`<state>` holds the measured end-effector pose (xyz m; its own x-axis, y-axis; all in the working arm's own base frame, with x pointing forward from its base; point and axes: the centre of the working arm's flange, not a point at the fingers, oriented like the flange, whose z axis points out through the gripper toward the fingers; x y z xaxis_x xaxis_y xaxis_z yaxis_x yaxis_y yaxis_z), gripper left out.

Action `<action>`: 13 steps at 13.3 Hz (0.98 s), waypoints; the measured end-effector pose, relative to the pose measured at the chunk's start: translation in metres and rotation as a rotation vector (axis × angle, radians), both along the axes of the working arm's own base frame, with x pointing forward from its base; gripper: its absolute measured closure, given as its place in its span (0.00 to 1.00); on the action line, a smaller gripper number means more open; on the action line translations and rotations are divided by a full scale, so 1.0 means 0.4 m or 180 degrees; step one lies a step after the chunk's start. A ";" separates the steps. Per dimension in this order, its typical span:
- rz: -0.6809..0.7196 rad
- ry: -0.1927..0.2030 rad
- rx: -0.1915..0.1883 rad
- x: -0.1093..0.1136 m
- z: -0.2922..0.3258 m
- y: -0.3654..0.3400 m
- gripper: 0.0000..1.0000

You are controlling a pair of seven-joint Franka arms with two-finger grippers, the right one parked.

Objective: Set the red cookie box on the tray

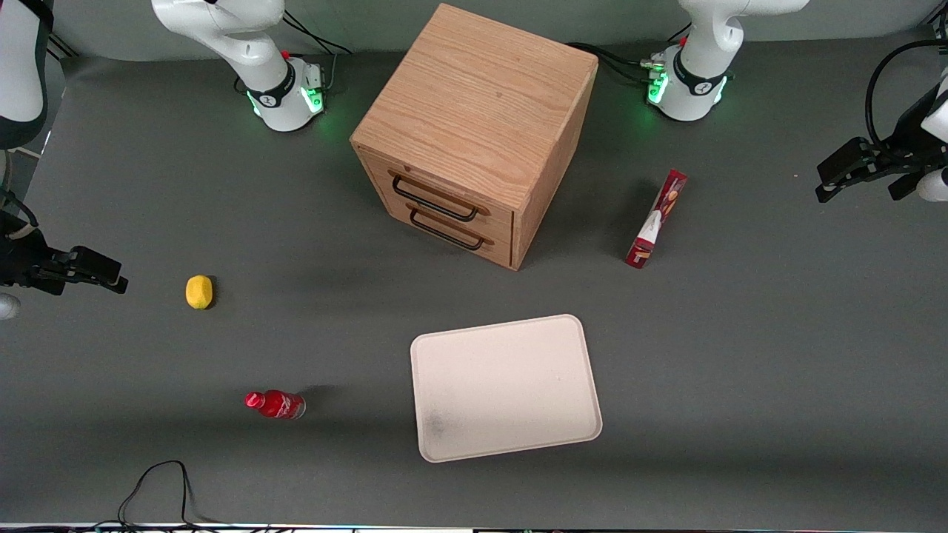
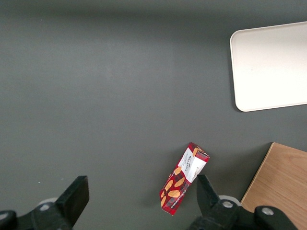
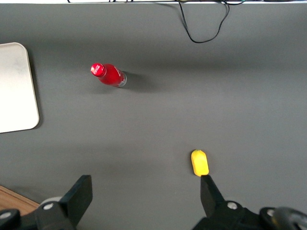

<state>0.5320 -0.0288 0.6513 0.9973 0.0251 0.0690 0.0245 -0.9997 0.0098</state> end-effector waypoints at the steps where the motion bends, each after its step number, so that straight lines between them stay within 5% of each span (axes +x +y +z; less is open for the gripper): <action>1: 0.0003 0.0001 0.0001 0.000 0.000 0.001 0.00; 13: -0.0068 0.0125 0.0007 -0.010 -0.011 -0.013 0.00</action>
<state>0.5278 -0.0342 0.6470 0.9995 0.0036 0.0298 0.0034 -1.0000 0.0069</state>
